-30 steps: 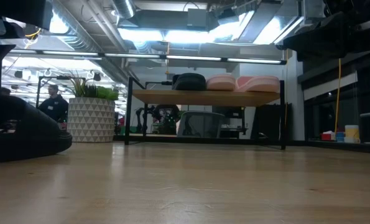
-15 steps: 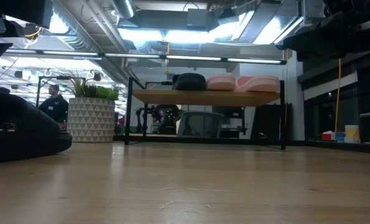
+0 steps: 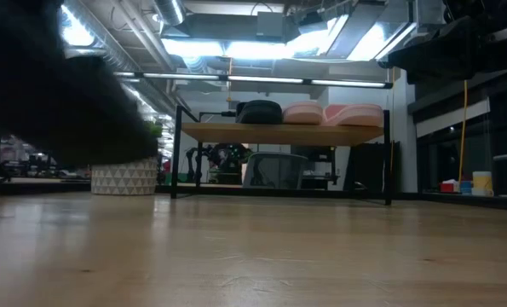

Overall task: Pick and place slides into the shelf
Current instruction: Put the black slide on the shelf

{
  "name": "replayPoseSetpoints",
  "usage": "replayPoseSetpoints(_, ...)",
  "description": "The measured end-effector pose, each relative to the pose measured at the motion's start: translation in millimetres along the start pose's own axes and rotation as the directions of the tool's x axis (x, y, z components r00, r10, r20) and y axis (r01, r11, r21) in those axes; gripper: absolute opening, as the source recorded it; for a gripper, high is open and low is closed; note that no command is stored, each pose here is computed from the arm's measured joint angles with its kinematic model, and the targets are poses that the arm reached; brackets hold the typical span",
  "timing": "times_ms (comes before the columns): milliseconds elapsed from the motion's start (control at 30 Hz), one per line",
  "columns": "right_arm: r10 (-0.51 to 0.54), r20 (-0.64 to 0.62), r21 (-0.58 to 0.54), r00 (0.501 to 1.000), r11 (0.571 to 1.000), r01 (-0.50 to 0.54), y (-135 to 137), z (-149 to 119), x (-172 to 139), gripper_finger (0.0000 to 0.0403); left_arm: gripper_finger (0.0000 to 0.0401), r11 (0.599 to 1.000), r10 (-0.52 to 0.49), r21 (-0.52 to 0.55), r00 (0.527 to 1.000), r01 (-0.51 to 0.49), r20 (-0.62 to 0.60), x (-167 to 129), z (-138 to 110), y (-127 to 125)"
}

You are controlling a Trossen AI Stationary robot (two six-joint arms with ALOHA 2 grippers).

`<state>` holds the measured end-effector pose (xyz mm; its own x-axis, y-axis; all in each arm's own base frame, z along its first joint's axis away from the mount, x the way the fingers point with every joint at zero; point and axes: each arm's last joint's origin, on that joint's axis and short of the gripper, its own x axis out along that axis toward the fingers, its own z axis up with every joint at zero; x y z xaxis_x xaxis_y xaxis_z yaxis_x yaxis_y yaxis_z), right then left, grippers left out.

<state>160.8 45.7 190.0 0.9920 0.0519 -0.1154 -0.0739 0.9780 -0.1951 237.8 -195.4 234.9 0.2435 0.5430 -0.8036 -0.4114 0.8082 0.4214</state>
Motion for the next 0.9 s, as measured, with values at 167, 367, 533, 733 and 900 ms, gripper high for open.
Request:
replayPoseSetpoints(167,0.0,0.0,0.003,1.0,1.0,0.0,-0.1,0.0,0.0,0.0021,0.0001,0.996,0.08,0.014,0.989,-0.083,0.128,-14.9,28.2,16.5)
replayPoseSetpoints(367,0.0,0.0,0.003,1.0,1.0,0.0,-0.1,0.0,0.0,0.0021,0.0001,0.981,0.171,0.046,0.95,-0.19,0.262,-25.7,65.3,39.7)
replayPoseSetpoints(533,0.0,0.0,0.003,1.0,1.0,0.0,0.0,0.0,0.0,0.0021,0.0,0.958,0.244,0.069,0.92,-0.277,0.306,-23.5,95.0,60.7)
replayPoseSetpoints(733,0.0,0.0,0.003,1.0,1.0,0.0,-0.1,0.0,0.0,0.0021,0.0,0.931,0.333,0.056,0.902,-0.361,0.275,-9.3,124.2,90.1)
replayPoseSetpoints(900,0.0,0.001,0.003,1.0,1.0,0.0,0.0,0.1,0.0,0.0021,0.0,0.902,0.412,0.028,0.88,-0.43,0.238,5.2,142.6,115.2)
